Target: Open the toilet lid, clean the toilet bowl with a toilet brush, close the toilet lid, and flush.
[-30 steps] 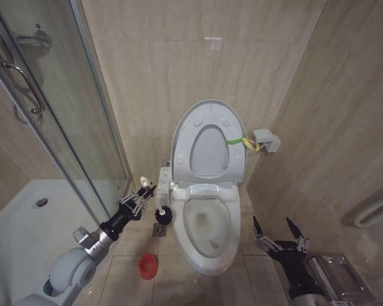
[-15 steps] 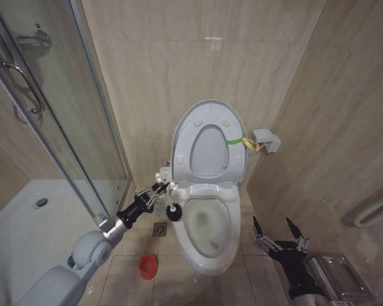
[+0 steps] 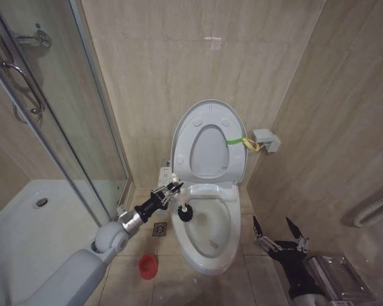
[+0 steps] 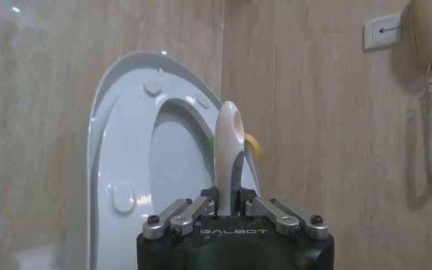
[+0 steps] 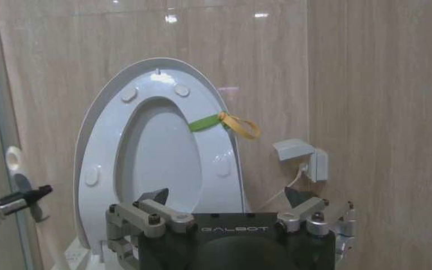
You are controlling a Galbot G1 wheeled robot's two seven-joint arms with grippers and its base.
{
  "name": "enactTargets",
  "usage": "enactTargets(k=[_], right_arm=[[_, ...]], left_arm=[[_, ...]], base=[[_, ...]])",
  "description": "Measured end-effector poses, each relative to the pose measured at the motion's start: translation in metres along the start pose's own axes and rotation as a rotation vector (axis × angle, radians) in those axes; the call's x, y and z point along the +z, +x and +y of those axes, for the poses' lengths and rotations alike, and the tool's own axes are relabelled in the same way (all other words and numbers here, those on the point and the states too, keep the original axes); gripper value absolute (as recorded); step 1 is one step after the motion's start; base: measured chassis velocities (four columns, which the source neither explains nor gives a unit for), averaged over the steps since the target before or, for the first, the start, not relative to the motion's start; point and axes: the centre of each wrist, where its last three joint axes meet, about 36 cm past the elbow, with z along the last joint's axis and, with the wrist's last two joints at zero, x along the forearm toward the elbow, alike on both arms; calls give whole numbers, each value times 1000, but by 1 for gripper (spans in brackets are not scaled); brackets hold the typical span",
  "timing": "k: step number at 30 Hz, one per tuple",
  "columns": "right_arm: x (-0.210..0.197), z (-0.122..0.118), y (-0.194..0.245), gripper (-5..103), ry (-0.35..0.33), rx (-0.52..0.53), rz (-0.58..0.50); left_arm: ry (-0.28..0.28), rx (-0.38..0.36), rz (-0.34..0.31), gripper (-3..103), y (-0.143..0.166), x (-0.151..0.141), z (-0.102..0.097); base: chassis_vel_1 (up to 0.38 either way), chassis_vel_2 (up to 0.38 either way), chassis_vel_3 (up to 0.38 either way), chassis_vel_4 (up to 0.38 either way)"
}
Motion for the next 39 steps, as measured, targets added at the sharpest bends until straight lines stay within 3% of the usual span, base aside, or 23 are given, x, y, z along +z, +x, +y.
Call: enactTargets(k=[12, 21, 32, 39], right_arm=[[0, 0, 0, 100, 0, 0, 0], [0, 0, 0, 100, 0, 0, 0], [0, 0, 0, 100, 0, 0, 0], [0, 0, 0, 100, 0, 0, 0]], left_arm=[[26, 41, 11, 17, -45, 36, 12], [102, 99, 59, 17, -77, 77, -18], [149, 131, 108, 17, -64, 97, -42], [218, 127, 109, 17, -65, 101, -56]], base=[[0, 0, 0, 0], [0, 0, 0, 0], [0, 0, 0, 0], [0, 0, 0, 0]])
